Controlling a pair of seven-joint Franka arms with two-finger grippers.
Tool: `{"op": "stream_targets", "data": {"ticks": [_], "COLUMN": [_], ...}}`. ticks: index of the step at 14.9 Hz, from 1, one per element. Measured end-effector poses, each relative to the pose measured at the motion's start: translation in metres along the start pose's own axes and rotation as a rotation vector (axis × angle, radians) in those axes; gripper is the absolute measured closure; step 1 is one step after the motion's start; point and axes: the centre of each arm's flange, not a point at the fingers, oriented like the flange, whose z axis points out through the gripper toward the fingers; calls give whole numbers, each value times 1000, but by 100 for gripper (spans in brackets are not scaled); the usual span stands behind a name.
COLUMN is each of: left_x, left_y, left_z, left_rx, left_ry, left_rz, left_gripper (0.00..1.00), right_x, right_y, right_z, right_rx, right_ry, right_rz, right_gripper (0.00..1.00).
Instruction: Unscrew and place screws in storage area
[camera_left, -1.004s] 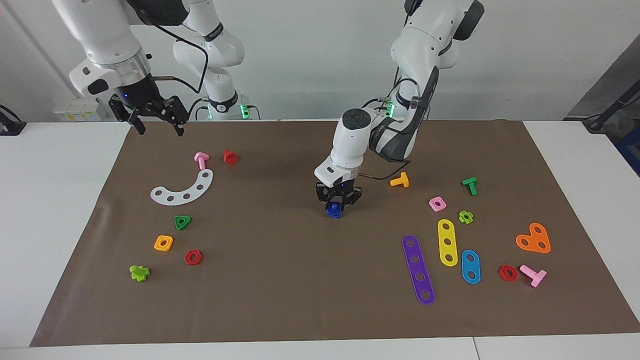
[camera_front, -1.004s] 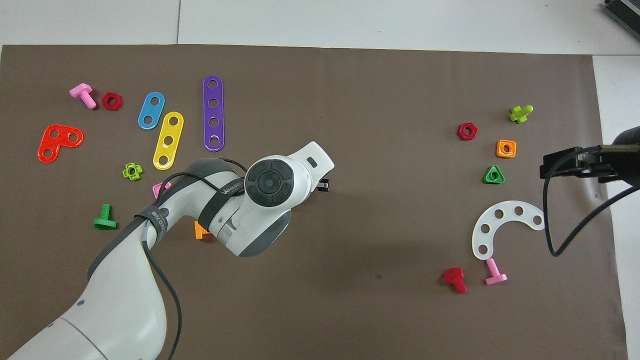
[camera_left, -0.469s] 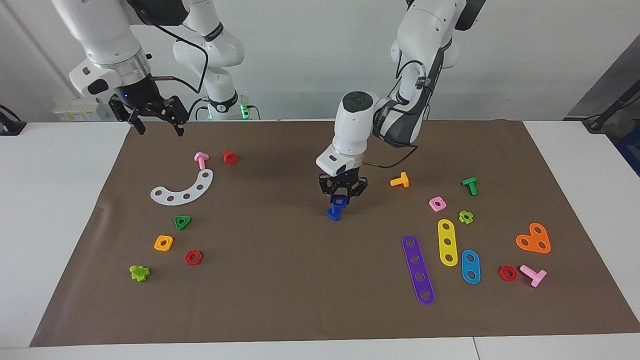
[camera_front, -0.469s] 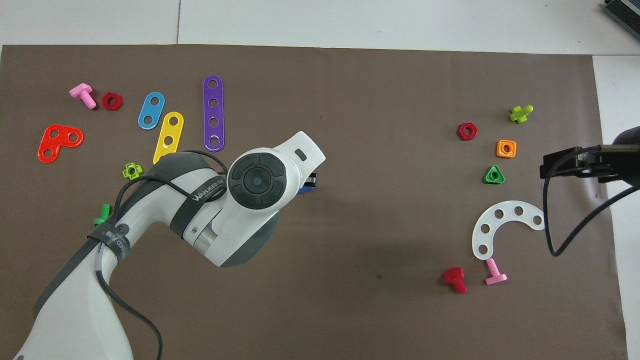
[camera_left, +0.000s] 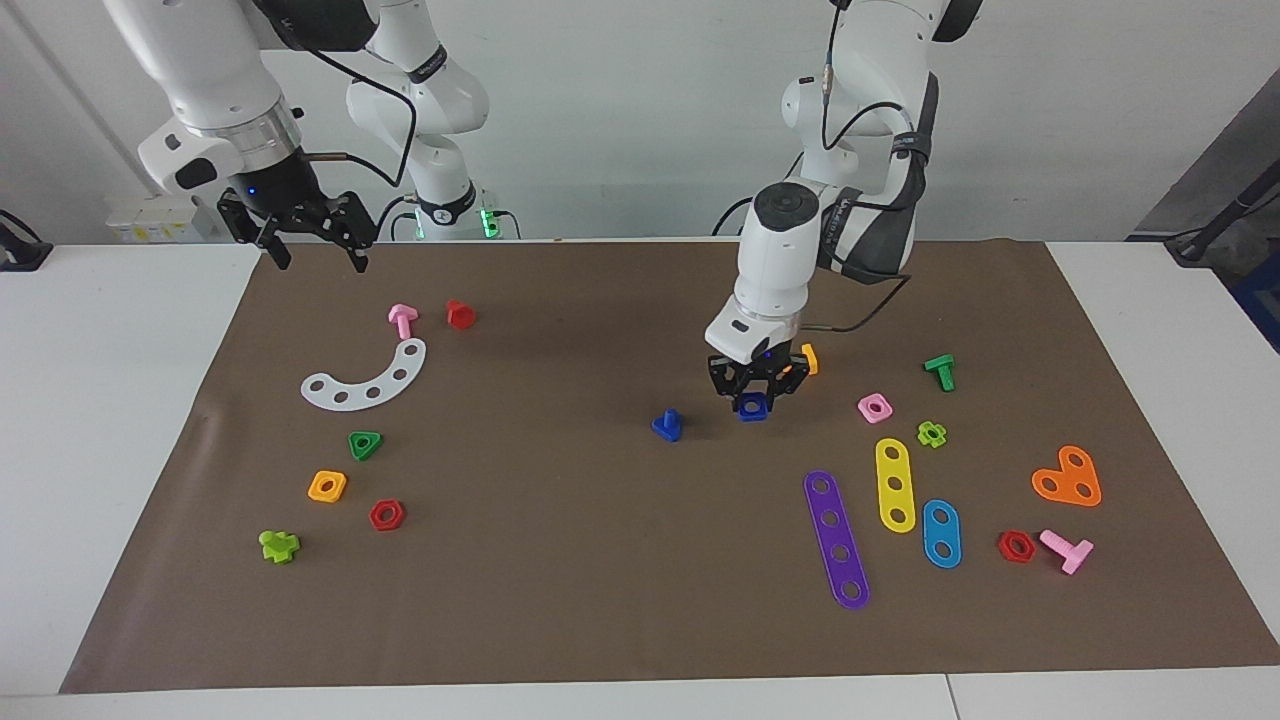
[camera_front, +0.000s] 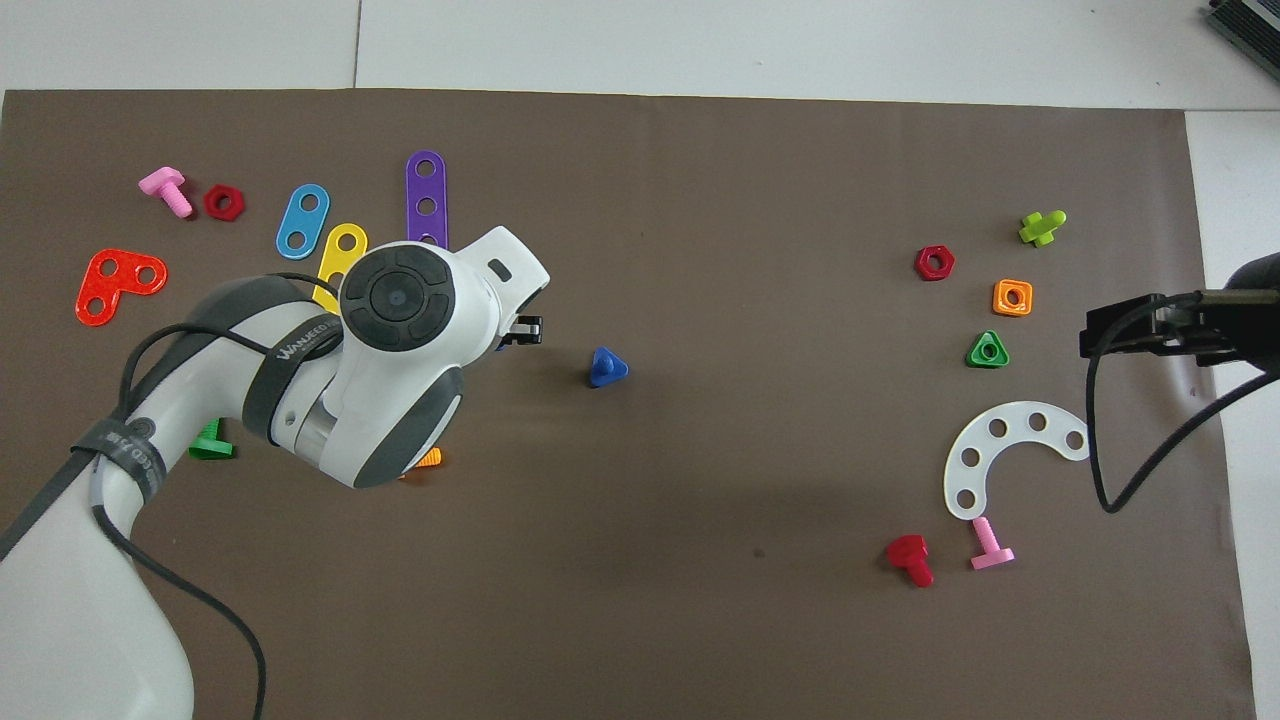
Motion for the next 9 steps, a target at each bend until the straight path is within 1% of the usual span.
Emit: {"op": "stream_targets", "data": {"ticks": [2, 4, 7, 9], "left_x": [3, 2, -7, -14], "left_y": [-28, -53, -68, -74], "left_z": [11, 24, 44, 54], "left_rx": [-1, -11, -19, -17], "left_ry": [-5, 12, 26, 18], "left_rz": [10, 20, 27, 36], "left_gripper": [53, 53, 53, 53], "right_x": [0, 0, 0, 0], "right_y": [0, 0, 0, 0], "right_z": [0, 0, 0, 0], "right_rx": [0, 0, 0, 0], "right_ry": [0, 0, 0, 0], "right_rz": [0, 0, 0, 0], "right_gripper": [0, 0, 0, 0]}}
